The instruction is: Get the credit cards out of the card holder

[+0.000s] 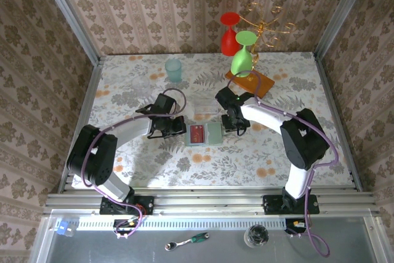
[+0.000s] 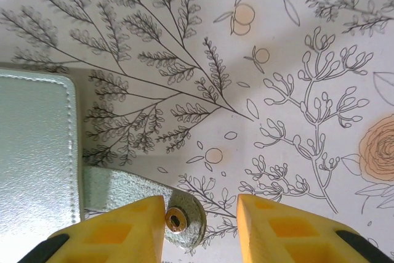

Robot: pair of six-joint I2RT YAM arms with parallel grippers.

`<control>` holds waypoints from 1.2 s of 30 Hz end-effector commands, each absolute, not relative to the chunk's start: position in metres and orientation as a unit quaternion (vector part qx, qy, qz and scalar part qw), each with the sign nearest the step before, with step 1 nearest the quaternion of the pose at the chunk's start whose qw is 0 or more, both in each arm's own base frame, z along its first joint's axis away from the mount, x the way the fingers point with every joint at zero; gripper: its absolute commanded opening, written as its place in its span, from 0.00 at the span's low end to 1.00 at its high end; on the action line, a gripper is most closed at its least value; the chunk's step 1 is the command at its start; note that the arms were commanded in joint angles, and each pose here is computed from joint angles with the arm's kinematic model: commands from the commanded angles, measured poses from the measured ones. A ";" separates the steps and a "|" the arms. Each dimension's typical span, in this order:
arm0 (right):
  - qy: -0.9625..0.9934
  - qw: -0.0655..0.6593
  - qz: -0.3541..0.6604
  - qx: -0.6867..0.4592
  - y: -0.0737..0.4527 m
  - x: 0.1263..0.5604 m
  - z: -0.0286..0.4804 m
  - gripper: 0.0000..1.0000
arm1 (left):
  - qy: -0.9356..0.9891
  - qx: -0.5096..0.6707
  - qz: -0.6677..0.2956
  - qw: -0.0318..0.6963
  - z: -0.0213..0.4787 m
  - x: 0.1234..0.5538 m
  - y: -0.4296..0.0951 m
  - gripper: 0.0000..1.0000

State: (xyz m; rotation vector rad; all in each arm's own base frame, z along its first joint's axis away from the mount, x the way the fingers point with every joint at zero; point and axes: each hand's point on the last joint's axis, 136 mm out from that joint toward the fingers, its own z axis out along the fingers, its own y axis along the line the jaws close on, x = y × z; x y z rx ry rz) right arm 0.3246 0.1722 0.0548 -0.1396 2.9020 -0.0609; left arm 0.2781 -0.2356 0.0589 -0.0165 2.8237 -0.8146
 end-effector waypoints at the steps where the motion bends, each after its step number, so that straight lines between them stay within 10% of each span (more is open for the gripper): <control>1: 0.989 0.137 -0.018 -0.048 0.175 0.327 0.082 0.38 | 0.951 0.009 -0.293 0.100 0.071 0.281 -0.248 0.04; 36: 0.953 0.049 0.300 -0.014 0.308 0.317 0.062 0.36 | 0.968 0.022 -0.243 0.050 0.018 0.263 -0.243 0.05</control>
